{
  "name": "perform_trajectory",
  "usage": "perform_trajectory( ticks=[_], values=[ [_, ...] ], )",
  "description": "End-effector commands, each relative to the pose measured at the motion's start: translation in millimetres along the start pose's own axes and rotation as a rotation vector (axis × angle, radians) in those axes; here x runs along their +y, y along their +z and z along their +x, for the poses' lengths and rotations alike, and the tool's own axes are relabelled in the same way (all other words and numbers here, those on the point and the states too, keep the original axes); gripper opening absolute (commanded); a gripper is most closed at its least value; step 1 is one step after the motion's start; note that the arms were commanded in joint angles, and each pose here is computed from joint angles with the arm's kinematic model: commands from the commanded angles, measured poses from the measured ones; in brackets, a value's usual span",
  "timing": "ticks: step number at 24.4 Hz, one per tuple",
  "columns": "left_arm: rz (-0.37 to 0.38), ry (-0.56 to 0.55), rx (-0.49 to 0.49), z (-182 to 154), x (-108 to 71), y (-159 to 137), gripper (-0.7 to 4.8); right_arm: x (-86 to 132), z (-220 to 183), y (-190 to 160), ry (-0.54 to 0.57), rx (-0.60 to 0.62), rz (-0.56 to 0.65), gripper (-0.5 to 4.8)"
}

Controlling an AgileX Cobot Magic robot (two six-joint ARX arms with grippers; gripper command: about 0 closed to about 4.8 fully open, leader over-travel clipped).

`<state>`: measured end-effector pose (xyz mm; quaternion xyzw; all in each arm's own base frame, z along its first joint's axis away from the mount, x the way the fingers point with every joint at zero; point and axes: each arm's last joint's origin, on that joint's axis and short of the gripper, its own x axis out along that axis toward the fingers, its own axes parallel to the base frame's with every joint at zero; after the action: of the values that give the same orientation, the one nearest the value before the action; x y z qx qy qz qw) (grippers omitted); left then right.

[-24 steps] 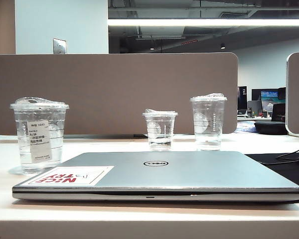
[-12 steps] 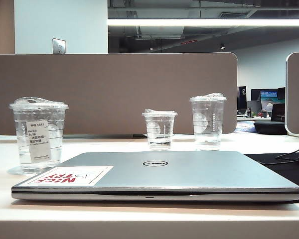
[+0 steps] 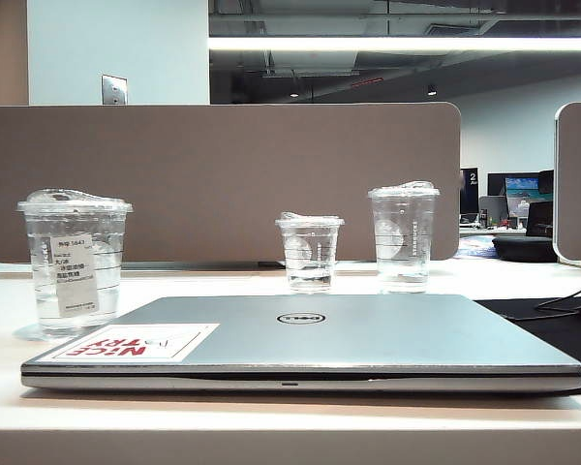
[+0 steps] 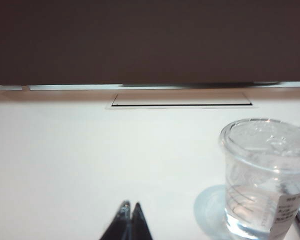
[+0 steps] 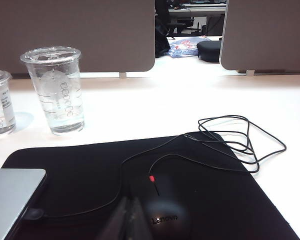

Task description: Pick up the coffee cup on the left and place it on the left side of the laptop.

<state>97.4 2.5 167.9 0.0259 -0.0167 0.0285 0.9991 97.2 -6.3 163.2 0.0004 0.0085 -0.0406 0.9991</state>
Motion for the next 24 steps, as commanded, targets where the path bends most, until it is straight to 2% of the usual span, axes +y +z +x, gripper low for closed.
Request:
perform_trajectory(
  ticks=[1,24],
  values=[
    [0.008,-0.005,0.01,-0.2,-0.1,-0.2,-0.05,0.0,0.2,0.3,-0.001,-0.014,-0.001,-0.05],
    [-0.027,-0.002,-0.007,-0.2,0.1,1.5,-0.05,0.0,0.2,0.4,-0.001,-0.015,-0.001,-0.05]
  ],
)
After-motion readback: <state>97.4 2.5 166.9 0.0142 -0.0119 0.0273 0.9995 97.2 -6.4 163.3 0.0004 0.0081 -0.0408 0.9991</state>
